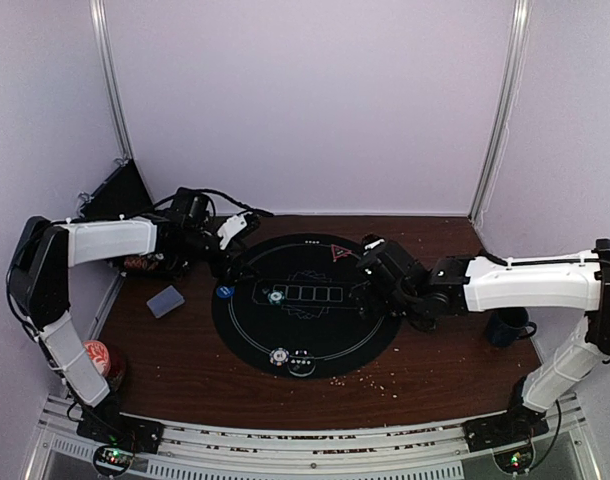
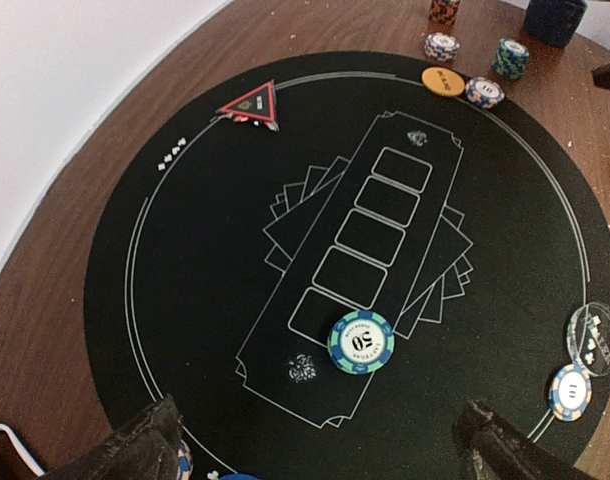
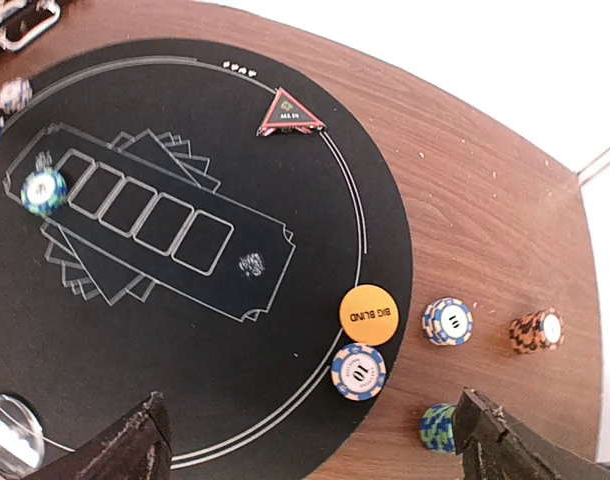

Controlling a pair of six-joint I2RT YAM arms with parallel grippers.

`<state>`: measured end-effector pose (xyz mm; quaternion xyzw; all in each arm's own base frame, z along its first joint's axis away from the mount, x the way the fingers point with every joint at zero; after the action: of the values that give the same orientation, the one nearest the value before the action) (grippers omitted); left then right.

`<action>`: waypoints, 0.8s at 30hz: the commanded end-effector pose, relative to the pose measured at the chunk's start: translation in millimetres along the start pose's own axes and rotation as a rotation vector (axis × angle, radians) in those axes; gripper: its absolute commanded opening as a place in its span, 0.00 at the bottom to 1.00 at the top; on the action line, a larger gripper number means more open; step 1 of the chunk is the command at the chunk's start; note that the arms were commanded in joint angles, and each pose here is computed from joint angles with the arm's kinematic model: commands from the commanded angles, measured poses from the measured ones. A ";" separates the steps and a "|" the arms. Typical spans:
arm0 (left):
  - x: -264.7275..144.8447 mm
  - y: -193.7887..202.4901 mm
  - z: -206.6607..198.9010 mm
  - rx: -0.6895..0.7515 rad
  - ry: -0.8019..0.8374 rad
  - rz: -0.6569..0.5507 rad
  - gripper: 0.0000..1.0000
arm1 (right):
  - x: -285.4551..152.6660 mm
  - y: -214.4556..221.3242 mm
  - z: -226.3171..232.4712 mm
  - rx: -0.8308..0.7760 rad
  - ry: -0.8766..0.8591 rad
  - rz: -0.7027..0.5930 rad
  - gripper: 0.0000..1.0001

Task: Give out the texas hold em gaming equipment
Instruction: Place the poker chips pile on the poker table mat, then pick up the pile of poker chips from the pile of poker chips.

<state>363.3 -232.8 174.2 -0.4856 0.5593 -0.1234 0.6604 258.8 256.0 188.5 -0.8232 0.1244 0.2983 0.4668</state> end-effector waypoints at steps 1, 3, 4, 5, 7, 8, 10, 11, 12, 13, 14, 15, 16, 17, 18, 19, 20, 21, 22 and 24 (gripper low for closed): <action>5.3 9.1 7.8 0.003 -0.016 0.103 0.98 | -13.7 -18.9 -14.2 0.187 0.022 -0.052 1.00; 7.5 9.0 10.4 0.000 -0.028 0.111 0.98 | -11.4 -22.0 -9.1 0.216 -0.010 -0.032 1.00; 8.3 8.8 11.1 0.000 -0.030 0.112 0.98 | -10.0 -23.5 -6.2 0.229 -0.031 -0.016 1.00; 8.9 8.9 12.1 -0.005 -0.034 0.114 0.98 | -8.3 -24.5 -4.1 0.241 -0.043 -0.006 1.00; 10.1 7.5 13.4 -0.010 -0.036 0.113 0.98 | -5.7 -25.9 -2.4 0.267 -0.069 0.002 1.00; 10.8 6.9 13.9 -0.015 -0.035 0.112 0.98 | -5.7 -27.1 -3.3 0.279 -0.080 0.000 1.00; 12.6 6.2 14.6 -0.021 -0.030 0.111 0.98 | -7.4 -27.6 -9.9 0.282 -0.065 -0.014 1.00; 13.8 5.2 14.4 -0.022 -0.025 0.109 0.98 | -10.1 -28.7 -14.5 0.278 -0.048 -0.028 1.00; 15.1 4.4 14.6 -0.023 -0.020 0.107 0.98 | -12.6 -28.4 -18.6 0.280 -0.033 -0.042 1.00; 16.3 3.7 15.4 -0.027 -0.019 0.106 0.98 | -15.4 -27.7 -22.8 0.285 -0.019 -0.061 1.00; 17.5 1.9 15.2 -0.027 -0.013 0.103 0.98 | -16.9 -24.6 -25.5 0.291 -0.015 -0.070 1.00; 19.2 0.9 14.5 -0.024 -0.003 0.105 0.98 | -19.4 -22.5 -27.7 0.306 -0.019 -0.081 1.00; 20.8 -0.3 13.6 -0.022 0.005 0.108 0.98 | -20.9 -19.9 -27.8 0.322 -0.036 -0.087 1.00; 22.6 -1.5 12.7 -0.017 0.011 0.113 0.98 | -24.0 -19.5 -27.0 0.338 -0.071 -0.095 1.00; 24.5 -1.5 11.3 -0.014 0.018 0.122 0.98 | -25.4 -20.6 -22.8 0.335 -0.119 -0.109 1.00; 27.2 -2.2 9.6 -0.008 0.023 0.130 0.98 | -26.1 -21.5 -17.8 0.323 -0.162 -0.116 1.00; 29.5 -3.0 8.0 0.000 0.025 0.140 0.98 | -26.3 -21.8 -14.4 0.314 -0.188 -0.115 1.00; 32.9 -3.1 6.2 0.005 0.027 0.154 0.98 | -25.6 -21.2 -12.1 0.314 -0.201 -0.112 1.00; 35.4 -3.6 4.2 0.009 0.031 0.167 0.98 | -24.1 -19.1 -10.2 0.316 -0.208 -0.107 1.00; 41.1 -5.6 -1.5 0.017 0.052 0.190 0.98 | -19.6 -13.1 -4.8 0.310 -0.228 -0.104 1.00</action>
<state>383.1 -249.2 152.5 -0.4476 0.5999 -0.0713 0.6594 253.7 249.7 221.3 -0.7206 0.0967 0.3154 0.6098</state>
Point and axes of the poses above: each gripper's point midway between its finger pads, its own x axis out along the fingers, its own z axis along the line the jaws close on, y = z × x, the point moved 5 cm from there along -x, back along the fingers, and after that the axes turned 12 degrees about -x, right-handed, at the moved point
